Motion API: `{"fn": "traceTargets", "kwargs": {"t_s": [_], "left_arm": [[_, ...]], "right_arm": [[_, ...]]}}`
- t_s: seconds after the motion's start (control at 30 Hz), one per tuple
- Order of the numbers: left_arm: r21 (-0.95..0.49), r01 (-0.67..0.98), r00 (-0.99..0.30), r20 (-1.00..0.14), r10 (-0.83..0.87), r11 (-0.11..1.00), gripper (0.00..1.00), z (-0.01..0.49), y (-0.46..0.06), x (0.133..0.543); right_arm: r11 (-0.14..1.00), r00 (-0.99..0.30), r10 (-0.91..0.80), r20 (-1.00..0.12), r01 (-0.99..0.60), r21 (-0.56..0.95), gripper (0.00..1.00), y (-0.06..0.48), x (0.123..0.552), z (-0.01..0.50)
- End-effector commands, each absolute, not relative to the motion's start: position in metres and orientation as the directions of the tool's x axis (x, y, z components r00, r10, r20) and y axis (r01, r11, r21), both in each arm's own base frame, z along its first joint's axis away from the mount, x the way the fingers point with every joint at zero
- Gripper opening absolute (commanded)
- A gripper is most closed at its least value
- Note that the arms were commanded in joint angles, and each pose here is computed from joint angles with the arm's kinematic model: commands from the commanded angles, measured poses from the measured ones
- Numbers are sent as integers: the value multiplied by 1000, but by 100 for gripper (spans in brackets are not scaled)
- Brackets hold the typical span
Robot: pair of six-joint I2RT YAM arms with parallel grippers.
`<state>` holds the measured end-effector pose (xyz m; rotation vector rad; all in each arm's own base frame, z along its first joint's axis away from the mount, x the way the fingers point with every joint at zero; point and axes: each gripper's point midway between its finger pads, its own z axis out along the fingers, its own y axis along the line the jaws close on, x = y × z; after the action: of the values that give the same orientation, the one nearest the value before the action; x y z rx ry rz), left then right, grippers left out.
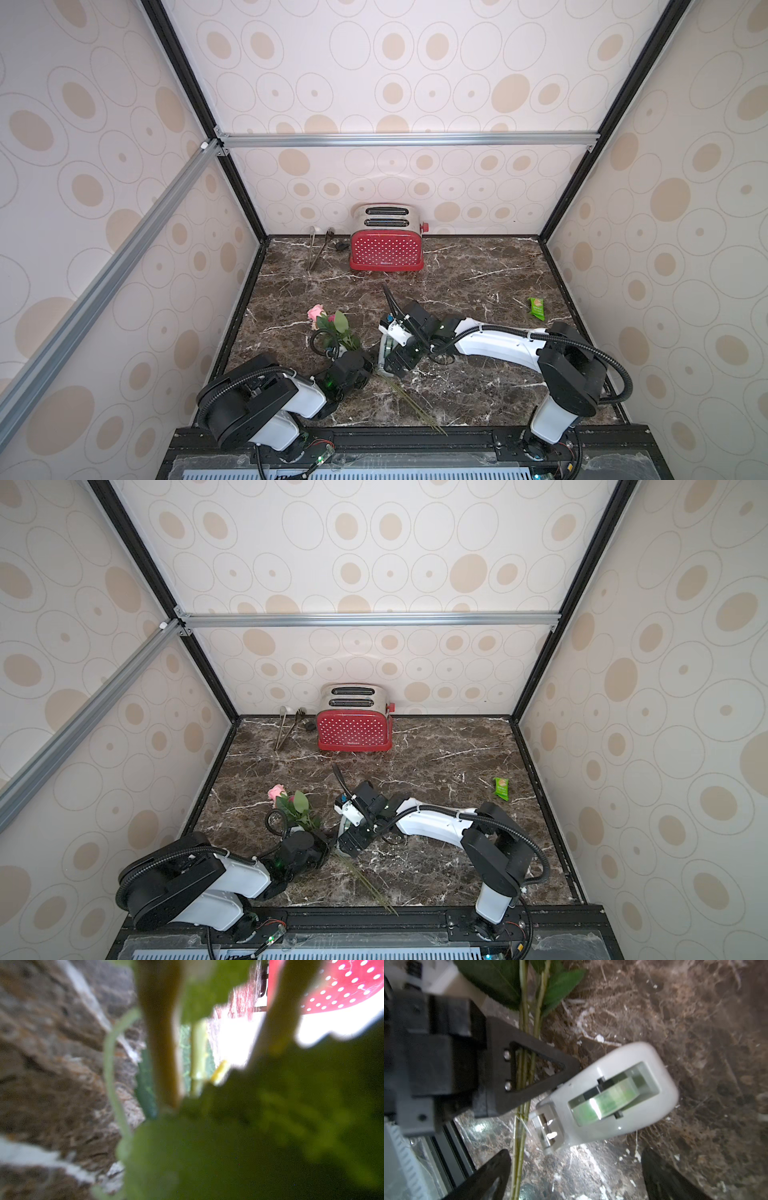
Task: Wrap bouquets with tape
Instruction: Tear off the tape using the Tape Cutter.
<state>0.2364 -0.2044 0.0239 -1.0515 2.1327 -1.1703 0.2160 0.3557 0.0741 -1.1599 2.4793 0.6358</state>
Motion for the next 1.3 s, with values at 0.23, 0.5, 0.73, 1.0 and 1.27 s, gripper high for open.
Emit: {"fn": "traceTargets", "kwargs": {"t_s": [0.23, 0.5, 0.73, 1.0, 1.27], "left_arm": [[-870, -379, -601, -29, -799, 317, 0, 31, -215, 238], [-871, -379, -605, -23, -796, 313, 0, 31, -217, 238], [-869, -380, -619, -16, -785, 317, 0, 29, -221, 235], [-874, -385, -633, 17, -774, 295, 0, 30, -224, 229], [-882, -377, -634, 24, -773, 282, 0, 33, -227, 231]], "right_arm": [[580, -622, -678, -391, -780, 236, 99, 355, 216, 48], [601, -623, -690, -368, -777, 187, 98, 349, 220, 34], [642, -644, -669, -372, -752, 149, 99, 351, 231, 31], [680, -664, -658, -355, -727, 100, 98, 349, 237, 20], [724, -692, -646, -322, -689, 28, 99, 345, 250, 9]]}}
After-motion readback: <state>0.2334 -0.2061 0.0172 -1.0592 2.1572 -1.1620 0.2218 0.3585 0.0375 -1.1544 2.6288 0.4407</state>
